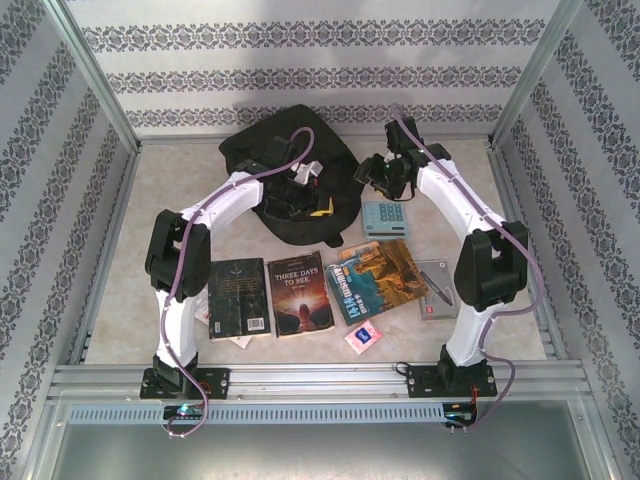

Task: Pack books, pencil case, and school supplies into a backpack

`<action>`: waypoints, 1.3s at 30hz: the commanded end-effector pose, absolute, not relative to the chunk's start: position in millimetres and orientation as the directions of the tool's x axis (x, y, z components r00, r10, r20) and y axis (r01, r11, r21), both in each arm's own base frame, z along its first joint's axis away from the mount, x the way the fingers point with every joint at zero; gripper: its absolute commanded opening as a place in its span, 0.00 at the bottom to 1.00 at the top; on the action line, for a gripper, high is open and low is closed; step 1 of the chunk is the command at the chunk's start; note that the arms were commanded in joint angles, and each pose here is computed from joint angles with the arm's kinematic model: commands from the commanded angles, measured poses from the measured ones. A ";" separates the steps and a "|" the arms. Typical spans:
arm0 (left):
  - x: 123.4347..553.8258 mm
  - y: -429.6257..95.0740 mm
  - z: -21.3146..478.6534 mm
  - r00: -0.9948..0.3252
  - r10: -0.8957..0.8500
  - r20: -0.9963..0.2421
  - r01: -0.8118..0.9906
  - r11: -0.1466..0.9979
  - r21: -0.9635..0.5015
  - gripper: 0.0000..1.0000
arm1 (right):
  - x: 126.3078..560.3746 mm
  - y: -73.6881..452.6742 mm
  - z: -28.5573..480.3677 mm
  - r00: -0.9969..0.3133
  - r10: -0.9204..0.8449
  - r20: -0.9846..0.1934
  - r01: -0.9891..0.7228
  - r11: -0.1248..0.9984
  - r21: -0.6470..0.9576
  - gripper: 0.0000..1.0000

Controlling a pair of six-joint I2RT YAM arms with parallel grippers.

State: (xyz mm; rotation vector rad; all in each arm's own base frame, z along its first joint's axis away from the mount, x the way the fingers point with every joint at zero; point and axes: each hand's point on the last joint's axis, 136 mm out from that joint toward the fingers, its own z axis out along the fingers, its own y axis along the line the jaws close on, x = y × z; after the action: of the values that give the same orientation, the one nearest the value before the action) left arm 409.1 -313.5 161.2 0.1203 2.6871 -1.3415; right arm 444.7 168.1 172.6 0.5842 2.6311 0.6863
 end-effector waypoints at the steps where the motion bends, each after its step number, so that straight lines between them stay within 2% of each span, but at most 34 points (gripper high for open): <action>1: 409.7 -329.1 180.1 -0.984 0.021 -0.177 0.161 0.525 -0.836 0.00 | 424.3 178.6 143.6 -0.832 0.545 -0.101 0.437 0.758 0.485 0.54; 6: 405.5 -325.6 172.0 -0.987 0.023 -0.157 0.144 0.541 -0.829 0.00 | 421.0 212.8 129.7 -0.833 0.554 0.013 0.476 0.704 0.527 0.55; 15: 402.5 -322.0 164.4 -0.990 0.021 -0.143 0.131 0.553 -0.823 0.00 | 422.8 221.9 103.2 -0.836 0.549 0.008 0.486 0.731 0.479 0.52; 18: 400.2 -318.0 160.9 -0.991 0.023 -0.135 0.125 0.562 -0.817 0.00 | 422.8 213.2 94.6 -0.829 0.559 -0.011 0.493 0.739 0.459 0.44; 23: 397.3 -308.0 157.1 -0.991 0.014 -0.130 0.114 0.578 -0.808 0.00 | 426.2 202.2 87.1 -0.827 0.561 -0.029 0.487 0.743 0.458 0.14; 27: 394.6 -299.3 154.7 -0.992 0.012 -0.123 0.106 0.594 -0.797 0.00 | 429.2 196.4 88.3 -0.840 0.540 -0.057 0.460 0.763 0.455 0.01; 33: 394.2 -275.8 151.8 -0.994 -0.021 -0.108 0.073 0.614 -0.786 0.00 | 431.1 181.1 94.6 -0.868 0.475 -0.143 0.395 0.837 0.380 0.00; 39: 384.9 -264.0 158.3 -0.994 -0.030 -0.108 0.067 0.615 -0.786 0.00 | 435.1 167.4 94.8 -0.872 0.461 -0.166 0.386 0.854 0.349 0.00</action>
State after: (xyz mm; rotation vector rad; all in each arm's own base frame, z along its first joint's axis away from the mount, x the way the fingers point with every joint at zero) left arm 392.9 -274.5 141.1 0.0047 2.7465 -1.3352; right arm 425.6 194.9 95.8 0.6574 2.8029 0.5939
